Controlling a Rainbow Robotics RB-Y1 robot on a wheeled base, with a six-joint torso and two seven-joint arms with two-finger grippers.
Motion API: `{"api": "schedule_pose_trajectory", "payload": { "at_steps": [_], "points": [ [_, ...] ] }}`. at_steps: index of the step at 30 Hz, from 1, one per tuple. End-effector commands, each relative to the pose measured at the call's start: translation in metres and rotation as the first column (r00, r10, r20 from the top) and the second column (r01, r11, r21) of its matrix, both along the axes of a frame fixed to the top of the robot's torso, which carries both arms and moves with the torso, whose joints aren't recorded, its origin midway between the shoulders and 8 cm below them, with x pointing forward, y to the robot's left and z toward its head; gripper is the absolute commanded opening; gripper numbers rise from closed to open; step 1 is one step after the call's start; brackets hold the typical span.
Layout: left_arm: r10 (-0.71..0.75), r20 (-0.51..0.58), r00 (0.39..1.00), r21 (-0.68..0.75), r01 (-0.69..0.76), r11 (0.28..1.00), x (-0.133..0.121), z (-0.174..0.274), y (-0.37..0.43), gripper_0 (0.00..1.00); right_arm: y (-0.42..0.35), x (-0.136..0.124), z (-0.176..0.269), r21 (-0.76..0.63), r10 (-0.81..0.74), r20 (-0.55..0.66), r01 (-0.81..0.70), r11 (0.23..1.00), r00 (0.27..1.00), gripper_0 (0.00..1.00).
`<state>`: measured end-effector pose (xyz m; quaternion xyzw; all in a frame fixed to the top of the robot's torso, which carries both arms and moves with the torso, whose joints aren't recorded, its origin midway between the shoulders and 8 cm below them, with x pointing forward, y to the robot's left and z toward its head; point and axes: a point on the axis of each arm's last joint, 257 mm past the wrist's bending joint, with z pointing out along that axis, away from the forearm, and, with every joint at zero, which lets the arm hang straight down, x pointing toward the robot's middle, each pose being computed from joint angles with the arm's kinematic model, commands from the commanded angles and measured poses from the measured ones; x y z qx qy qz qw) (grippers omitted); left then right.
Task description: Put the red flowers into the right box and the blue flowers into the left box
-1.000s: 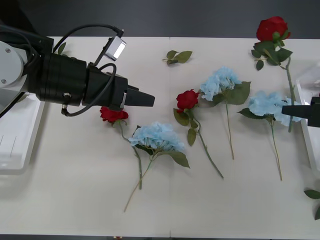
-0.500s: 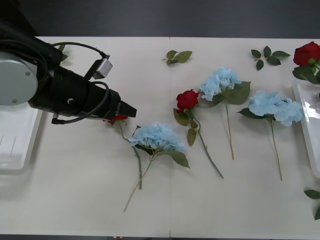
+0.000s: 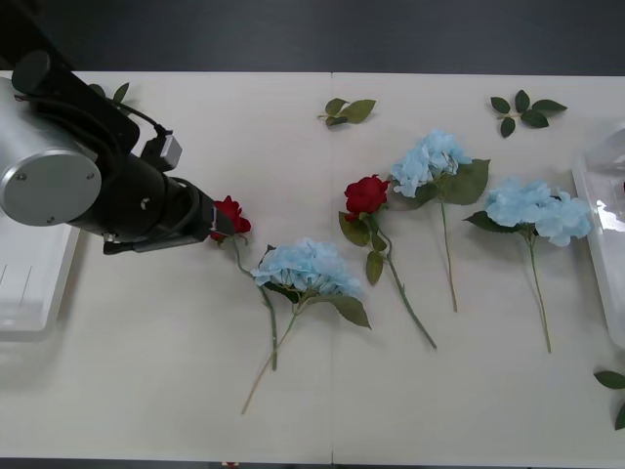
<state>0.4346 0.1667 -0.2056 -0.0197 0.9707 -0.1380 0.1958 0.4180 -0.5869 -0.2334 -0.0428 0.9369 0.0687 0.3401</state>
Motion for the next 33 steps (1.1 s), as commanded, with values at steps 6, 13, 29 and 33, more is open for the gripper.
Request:
{"api": "schedule_pose_trajectory", "payload": {
  "at_steps": [6,13,29,33],
  "points": [
    [0.161,0.034,0.986,0.122,-0.164,0.979,0.011,-0.036,0.01,1.0,-0.059,-0.017,0.002,-0.082,-0.088,0.003,0.088,0.993,0.996,0.0],
    [0.23,-0.039,0.972,0.16,-0.221,0.962,0.018,-0.062,0.007,1.0,-0.073,-0.028,-0.011,-0.121,-0.105,-0.022,0.102,0.987,0.994,0.0],
    [0.267,-0.07,0.961,0.226,-0.245,0.943,0.036,-0.088,-0.007,1.0,-0.062,-0.018,-0.015,-0.135,-0.066,0.002,0.066,0.989,0.998,0.73],
    [0.255,-0.051,0.966,0.229,-0.237,0.944,0.041,-0.093,-0.01,1.0,-0.03,-0.01,-0.01,-0.065,-0.005,0.007,0.005,0.998,1.0,0.77]
  ]
}}
